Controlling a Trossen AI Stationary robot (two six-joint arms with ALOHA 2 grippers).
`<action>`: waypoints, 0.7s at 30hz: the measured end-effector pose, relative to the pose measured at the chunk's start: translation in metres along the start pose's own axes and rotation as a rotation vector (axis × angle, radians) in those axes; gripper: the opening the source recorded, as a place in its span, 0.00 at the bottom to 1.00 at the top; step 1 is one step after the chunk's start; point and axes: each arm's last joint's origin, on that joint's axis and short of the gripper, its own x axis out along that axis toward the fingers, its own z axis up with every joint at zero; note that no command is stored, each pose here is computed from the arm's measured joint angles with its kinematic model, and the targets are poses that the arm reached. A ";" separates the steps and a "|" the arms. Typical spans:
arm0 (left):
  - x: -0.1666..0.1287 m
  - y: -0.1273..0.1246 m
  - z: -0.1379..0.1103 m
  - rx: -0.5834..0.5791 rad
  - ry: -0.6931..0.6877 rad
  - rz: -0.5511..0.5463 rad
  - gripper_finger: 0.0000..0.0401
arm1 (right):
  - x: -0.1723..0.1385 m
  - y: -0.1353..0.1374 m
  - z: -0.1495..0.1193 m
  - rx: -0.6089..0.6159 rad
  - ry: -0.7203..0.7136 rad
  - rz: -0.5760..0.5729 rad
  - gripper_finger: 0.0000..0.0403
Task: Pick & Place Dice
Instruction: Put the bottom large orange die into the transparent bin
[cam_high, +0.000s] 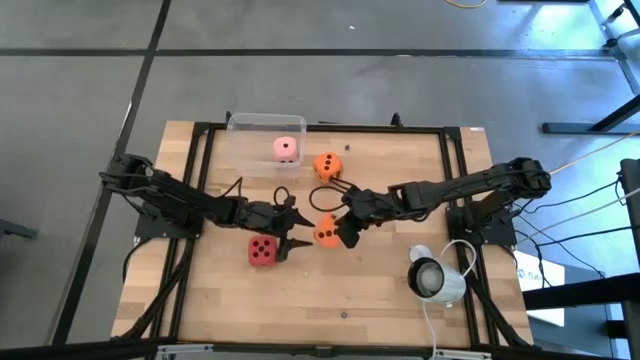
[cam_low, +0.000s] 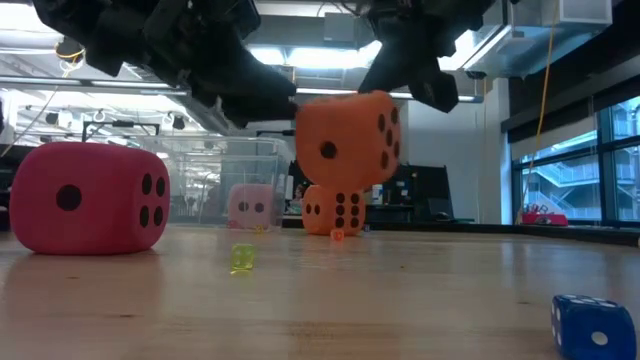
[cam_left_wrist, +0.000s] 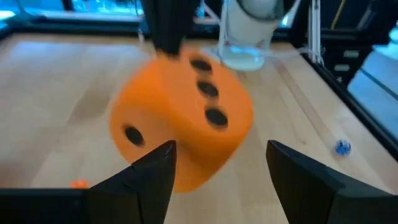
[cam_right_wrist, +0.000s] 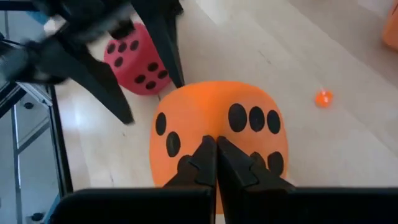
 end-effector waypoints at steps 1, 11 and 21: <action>-0.001 0.000 0.001 0.000 -0.005 0.010 0.61 | 0.000 -0.001 -0.001 0.009 0.015 -0.015 0.00; -0.001 0.001 -0.002 0.002 0.028 0.032 0.61 | 0.027 -0.009 -0.016 0.045 0.130 -0.090 0.00; -0.002 0.001 -0.011 -0.070 0.122 0.030 0.61 | 0.040 -0.029 -0.011 0.098 0.161 -0.193 0.00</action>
